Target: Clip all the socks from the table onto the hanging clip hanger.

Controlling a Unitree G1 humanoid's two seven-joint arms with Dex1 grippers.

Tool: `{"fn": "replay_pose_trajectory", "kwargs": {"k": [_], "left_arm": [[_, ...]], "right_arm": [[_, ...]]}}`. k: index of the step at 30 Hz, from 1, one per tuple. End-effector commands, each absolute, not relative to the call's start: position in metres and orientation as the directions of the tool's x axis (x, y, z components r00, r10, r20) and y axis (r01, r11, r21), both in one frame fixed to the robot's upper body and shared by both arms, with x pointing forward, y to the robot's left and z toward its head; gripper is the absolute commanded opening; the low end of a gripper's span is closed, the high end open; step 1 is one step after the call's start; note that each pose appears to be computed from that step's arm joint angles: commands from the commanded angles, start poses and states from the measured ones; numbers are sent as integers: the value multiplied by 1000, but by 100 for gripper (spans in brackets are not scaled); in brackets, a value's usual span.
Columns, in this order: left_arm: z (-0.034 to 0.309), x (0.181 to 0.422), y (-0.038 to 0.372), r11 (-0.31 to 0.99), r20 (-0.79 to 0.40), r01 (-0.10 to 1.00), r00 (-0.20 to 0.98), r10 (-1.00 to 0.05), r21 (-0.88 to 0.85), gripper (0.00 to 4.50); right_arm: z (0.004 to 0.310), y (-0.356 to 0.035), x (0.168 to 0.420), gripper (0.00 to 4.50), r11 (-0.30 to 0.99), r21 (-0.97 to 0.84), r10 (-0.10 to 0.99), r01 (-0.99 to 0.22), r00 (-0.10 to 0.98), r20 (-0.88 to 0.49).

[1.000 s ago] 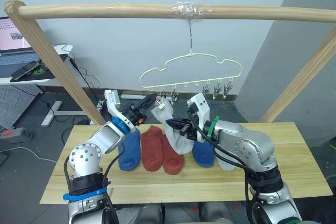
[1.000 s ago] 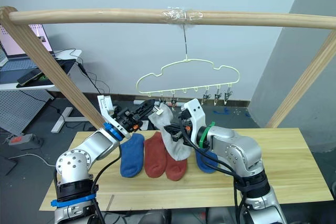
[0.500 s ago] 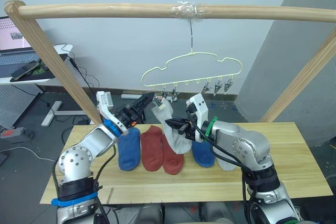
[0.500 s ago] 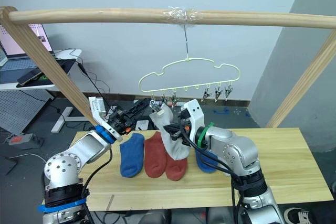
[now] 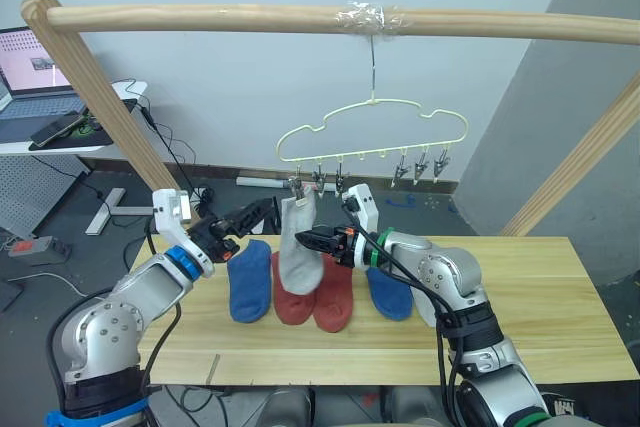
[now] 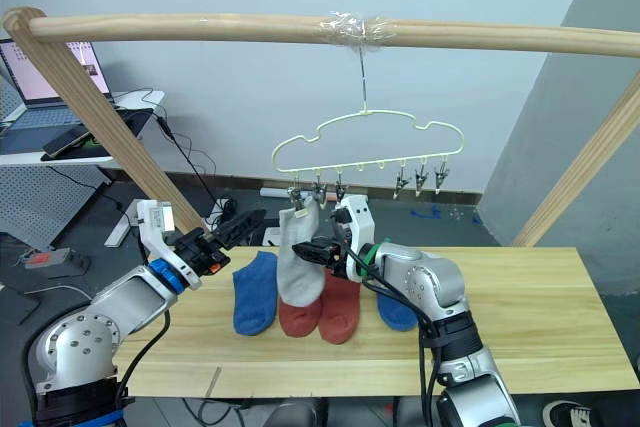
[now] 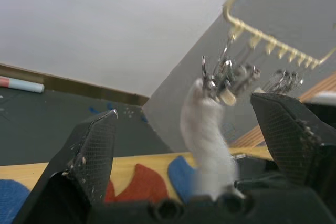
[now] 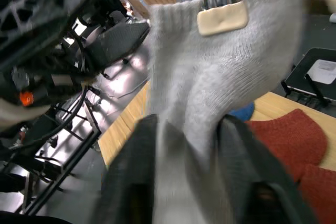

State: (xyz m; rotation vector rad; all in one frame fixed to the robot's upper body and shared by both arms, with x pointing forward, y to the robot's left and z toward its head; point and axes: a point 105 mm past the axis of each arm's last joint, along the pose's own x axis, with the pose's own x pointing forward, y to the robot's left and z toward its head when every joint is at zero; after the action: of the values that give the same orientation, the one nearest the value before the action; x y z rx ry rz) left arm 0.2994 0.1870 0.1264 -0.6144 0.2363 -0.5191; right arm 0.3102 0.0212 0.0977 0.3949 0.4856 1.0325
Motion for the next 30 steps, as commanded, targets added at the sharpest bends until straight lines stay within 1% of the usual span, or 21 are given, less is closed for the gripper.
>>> {"fn": "replay_pose_trajectory", "kwargs": {"k": [1,4,9,11,13,15,18,19,22,28,30], "left_arm": [[142,295,174,712,-14,483,823,-568,-510,450],[139,293,169,735,-22,495,823,-568,-464,450],[130,283,153,742,-43,529,802,-596,-413,450],[127,284,145,746,-48,541,797,-602,-387,450],[123,289,138,772,-57,545,804,-592,-328,450],[121,297,133,807,-44,535,826,-562,-250,450],[125,303,120,818,-5,556,827,-563,-148,450],[127,304,116,817,17,559,826,-563,-139,450],[129,302,103,801,59,592,806,-589,-90,393],[127,316,102,862,93,507,859,-504,-9,211],[125,322,99,867,95,498,864,-495,-15,211]], "right_arm": [[103,15,312,337,461,502,883,-732,433,-180],[89,-3,309,444,518,416,855,-747,457,-245],[92,-33,302,448,571,312,820,-759,510,-261],[94,-45,295,448,580,248,810,-776,515,-282],[100,-56,290,448,592,174,795,-787,535,-285],[114,-66,291,448,624,110,772,-774,589,-238],[133,-78,295,448,679,8,725,-734,669,-165],[138,-80,295,448,686,-15,719,-728,680,-144],[152,-82,291,450,687,-79,718,-722,692,-81],[172,-92,295,450,752,-107,657,-650,752,49],[177,-95,297,450,765,-123,642,-632,762,80]]}}
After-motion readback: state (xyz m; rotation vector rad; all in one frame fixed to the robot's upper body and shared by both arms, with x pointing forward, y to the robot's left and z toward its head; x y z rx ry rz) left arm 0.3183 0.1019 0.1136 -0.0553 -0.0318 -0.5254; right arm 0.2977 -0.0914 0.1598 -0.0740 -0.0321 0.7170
